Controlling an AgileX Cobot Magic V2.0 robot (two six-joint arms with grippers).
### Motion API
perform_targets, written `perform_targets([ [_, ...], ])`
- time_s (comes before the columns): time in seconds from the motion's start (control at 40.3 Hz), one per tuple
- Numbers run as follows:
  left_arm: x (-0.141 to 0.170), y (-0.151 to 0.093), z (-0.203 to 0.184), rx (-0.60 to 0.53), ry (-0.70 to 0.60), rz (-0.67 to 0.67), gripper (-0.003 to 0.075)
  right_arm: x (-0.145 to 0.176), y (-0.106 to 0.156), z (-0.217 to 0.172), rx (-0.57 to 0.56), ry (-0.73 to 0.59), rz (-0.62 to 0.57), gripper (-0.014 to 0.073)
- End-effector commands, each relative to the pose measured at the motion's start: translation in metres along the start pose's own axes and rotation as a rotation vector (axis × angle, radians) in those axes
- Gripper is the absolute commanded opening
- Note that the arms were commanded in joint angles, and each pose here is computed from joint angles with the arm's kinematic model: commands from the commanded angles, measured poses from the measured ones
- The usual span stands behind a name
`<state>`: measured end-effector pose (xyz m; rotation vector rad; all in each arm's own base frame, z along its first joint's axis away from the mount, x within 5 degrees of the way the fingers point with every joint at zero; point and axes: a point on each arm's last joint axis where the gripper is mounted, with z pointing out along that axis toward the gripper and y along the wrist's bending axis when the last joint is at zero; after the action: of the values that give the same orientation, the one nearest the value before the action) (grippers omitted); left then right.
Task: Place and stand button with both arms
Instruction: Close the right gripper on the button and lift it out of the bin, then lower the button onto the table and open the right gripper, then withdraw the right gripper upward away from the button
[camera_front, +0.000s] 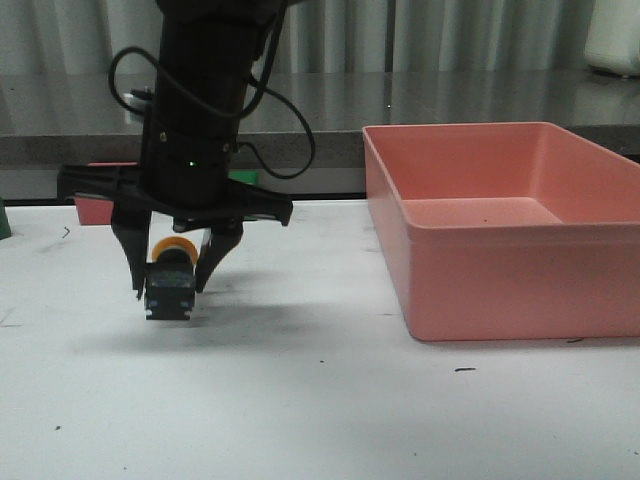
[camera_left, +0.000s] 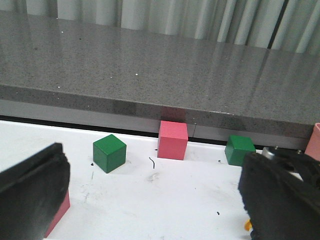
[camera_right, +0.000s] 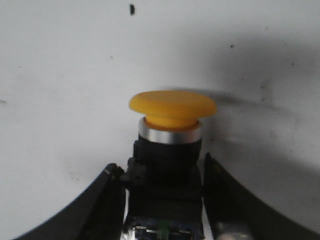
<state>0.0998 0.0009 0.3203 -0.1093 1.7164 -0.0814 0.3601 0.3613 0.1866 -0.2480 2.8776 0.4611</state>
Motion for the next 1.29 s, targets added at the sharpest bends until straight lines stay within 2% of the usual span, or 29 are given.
perform_targets([
  [0.0, -0.018, -0.002, -0.002, 0.013, -0.093, -0.011, 0.0659, -0.013, 0.007, -0.041, -0.053, -0.092, 0.004, 0.0238],
  [0.074, -0.018, -0.002, -0.002, 0.013, -0.094, -0.011, 0.0659, -0.013, 0.007, -0.041, -0.053, -0.092, 0.004, 0.0247],
  [0.124, -0.018, -0.002, -0.002, 0.013, -0.094, -0.011, 0.0659, -0.013, 0.007, -0.041, -0.053, -0.093, 0.003, 0.0282],
  [0.273, -0.018, -0.002, -0.002, 0.013, -0.094, -0.011, 0.0659, -0.013, 0.007, -0.043, -0.054, -0.094, 0.003, 0.0484],
  [0.372, -0.018, -0.002, -0.002, 0.013, -0.094, -0.011, 0.0659, -0.014, 0.01, -0.052, -0.059, -0.099, 0.0, 0.0565],
  [0.57, -0.018, -0.002, -0.002, 0.013, -0.094, -0.011, 0.0659, -0.02, 0.023, -0.111, -0.111, -0.18, -0.083, 0.0566],
  [0.669, -0.018, -0.002, -0.002, 0.013, -0.094, -0.011, 0.0659, -0.022, 0.029, -0.147, -0.145, -0.24, -0.135, 0.0477],
  [0.843, -0.018, -0.002, -0.002, 0.013, -0.094, -0.011, 0.0659, -0.016, 0.03, -0.185, -0.148, -0.254, -0.196, 0.0102],
  [0.942, -0.018, -0.002, -0.002, 0.013, -0.094, -0.011, 0.0659, -0.01, 0.028, -0.2, -0.139, -0.241, -0.207, -0.0075],
  [1.041, -0.018, -0.002, -0.002, 0.013, -0.094, -0.011, 0.0659, -0.004, 0.025, -0.213, -0.12, -0.229, -0.263, -0.0063],
  [1.264, -0.018, -0.002, -0.002, 0.013, -0.094, -0.011, 0.0659, -0.001, 0.012, -0.258, -0.131, -0.315, -0.311, -0.0063],
])
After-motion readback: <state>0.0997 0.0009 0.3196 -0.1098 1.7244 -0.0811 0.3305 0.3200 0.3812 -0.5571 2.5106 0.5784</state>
